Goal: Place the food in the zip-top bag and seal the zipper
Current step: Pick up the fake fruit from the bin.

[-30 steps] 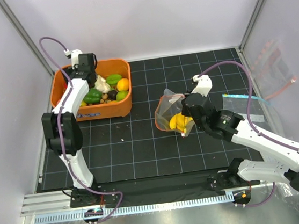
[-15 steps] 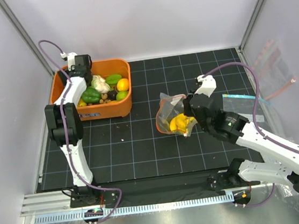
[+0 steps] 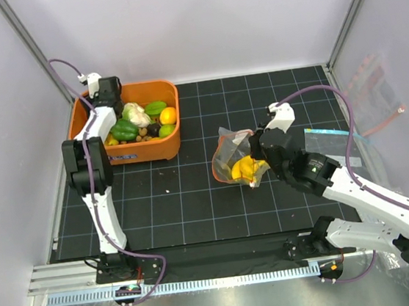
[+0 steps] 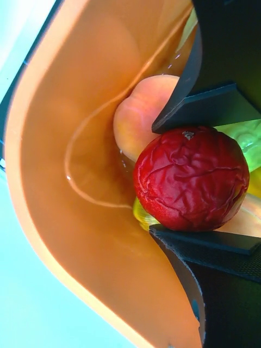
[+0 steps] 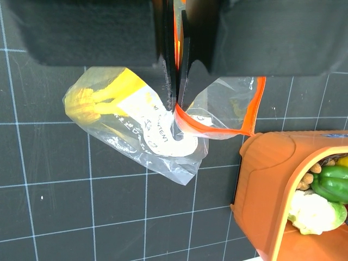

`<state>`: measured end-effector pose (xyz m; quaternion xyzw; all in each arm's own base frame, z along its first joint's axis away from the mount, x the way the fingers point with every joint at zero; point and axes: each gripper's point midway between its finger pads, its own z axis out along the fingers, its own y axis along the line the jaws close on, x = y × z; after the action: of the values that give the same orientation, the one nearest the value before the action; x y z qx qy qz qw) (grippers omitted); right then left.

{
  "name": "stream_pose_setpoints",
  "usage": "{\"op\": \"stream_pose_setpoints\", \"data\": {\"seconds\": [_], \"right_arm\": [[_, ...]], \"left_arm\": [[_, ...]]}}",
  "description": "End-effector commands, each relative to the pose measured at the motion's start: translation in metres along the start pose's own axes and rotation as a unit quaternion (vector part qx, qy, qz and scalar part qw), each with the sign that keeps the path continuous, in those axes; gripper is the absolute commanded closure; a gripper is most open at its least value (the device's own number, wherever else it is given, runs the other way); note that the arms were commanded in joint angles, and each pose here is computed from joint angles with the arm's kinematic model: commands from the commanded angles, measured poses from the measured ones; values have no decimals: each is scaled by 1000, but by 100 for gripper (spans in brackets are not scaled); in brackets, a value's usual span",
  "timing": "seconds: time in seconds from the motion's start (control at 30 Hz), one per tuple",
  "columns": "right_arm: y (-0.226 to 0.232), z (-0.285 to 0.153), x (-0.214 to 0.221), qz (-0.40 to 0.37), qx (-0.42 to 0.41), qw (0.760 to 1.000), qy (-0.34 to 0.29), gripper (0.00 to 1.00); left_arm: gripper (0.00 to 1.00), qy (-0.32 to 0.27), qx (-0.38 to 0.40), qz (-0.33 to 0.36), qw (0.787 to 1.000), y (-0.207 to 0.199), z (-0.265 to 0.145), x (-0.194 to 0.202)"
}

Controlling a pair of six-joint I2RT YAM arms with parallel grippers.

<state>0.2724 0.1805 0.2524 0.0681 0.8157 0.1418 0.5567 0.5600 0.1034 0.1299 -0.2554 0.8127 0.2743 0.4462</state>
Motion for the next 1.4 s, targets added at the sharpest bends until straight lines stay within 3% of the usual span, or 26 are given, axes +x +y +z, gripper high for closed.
{"op": "stream_pose_setpoints", "data": {"seconds": [0.0, 0.2, 0.4, 0.57, 0.7, 0.8, 0.97, 1.13, 1.27, 1.37], "right_arm": [[8, -2, -15, 26, -15, 999, -24, 99], [14, 2, -11, 14, -24, 1000, -14, 99], [19, 10, -2, -6, -23, 1000, 6, 99], [18, 12, -2, -9, -20, 1000, 2, 99], [19, 12, 0, -11, -23, 1000, 6, 99], [19, 14, 1, -12, -21, 1000, 5, 99], [20, 15, 2, -14, -20, 1000, 7, 99], [23, 15, 4, -13, -30, 999, 12, 99], [30, 11, 3, -6, -49, 999, 18, 99], [29, 6, -2, 3, -52, 999, 12, 99]], "left_arm": [[55, -18, 7, -49, 999, 8, -13, -15], [59, -28, 74, -70, 994, -24, -71, -27], [58, -59, 142, -49, 987, -55, -145, -48], [59, -47, 250, -76, 964, -78, -213, -49], [60, -26, 359, -60, 931, -100, -280, -30], [61, -28, 392, -64, 918, -92, -312, -27], [64, 21, 520, -78, 850, -101, -391, 1], [65, -2, 585, -42, 810, -100, -455, 19], [65, -24, 648, -4, 761, -97, -519, 39], [66, -38, 676, 6, 736, -91, -543, 50]]}}
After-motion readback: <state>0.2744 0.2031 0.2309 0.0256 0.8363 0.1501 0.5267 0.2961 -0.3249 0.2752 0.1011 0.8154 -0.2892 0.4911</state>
